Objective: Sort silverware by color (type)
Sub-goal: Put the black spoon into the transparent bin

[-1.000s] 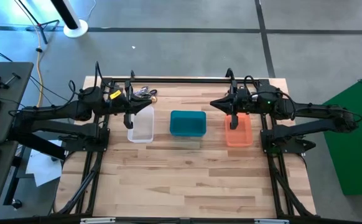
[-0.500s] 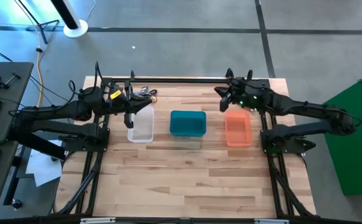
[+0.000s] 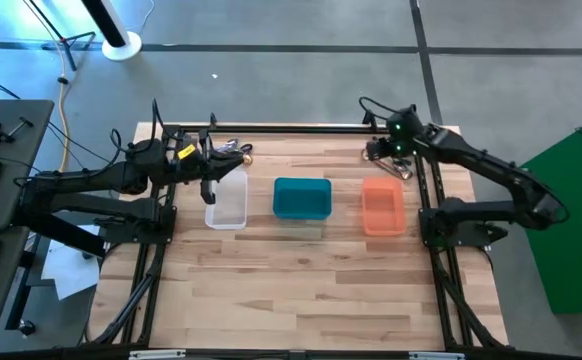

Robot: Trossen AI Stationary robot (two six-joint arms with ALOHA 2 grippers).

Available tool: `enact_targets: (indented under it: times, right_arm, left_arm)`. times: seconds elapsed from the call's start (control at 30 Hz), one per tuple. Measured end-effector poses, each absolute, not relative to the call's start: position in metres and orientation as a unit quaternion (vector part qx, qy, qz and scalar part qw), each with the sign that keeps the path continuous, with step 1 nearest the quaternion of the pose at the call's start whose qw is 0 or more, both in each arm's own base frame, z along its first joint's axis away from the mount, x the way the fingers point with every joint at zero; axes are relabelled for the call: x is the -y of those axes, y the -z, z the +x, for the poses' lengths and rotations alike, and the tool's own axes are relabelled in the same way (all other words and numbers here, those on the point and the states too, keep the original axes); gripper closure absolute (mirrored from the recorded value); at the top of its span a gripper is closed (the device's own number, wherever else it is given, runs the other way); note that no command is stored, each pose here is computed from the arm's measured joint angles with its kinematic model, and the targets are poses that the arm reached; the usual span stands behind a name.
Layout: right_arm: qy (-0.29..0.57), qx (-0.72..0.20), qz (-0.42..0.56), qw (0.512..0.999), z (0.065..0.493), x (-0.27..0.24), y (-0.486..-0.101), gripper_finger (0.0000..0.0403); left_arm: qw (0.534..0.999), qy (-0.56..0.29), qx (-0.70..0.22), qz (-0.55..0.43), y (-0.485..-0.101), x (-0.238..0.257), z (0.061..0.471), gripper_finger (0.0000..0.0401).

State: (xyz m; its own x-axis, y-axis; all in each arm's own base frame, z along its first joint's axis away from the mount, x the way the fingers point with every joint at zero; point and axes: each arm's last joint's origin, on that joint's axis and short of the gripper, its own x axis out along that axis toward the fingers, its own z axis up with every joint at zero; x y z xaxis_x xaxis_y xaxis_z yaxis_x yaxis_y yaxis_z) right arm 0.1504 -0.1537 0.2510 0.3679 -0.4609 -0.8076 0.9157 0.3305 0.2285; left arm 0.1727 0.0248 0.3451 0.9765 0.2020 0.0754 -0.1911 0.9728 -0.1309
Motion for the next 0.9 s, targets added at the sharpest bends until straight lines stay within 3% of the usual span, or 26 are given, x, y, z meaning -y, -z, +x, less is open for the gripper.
enact_targets:
  times: [0.27, 0.53, 0.73, 0.9]
  right_arm:
    - [0.491, -0.411, 0.404, 0.653, 0.143, 0.182, -0.209, 0.0276]
    - [0.480, -0.443, 0.419, 0.631, 0.148, 0.190, -0.190, 0.0276]
    - [0.525, -0.433, 0.429, 0.594, 0.152, 0.198, -0.176, 0.0276]
    - [0.531, -0.431, 0.417, 0.598, 0.156, 0.207, -0.166, 0.0277]
  left_arm:
    - [0.992, -0.100, 0.044, -0.062, -0.345, -0.025, 0.173, 0.0401]
    - [0.991, -0.113, 0.045, -0.060, -0.345, -0.026, 0.173, 0.0401]
    - [0.991, -0.113, 0.044, -0.051, -0.345, -0.026, 0.173, 0.0401]
    - [0.990, -0.128, 0.044, -0.046, -0.345, -0.026, 0.172, 0.0401]
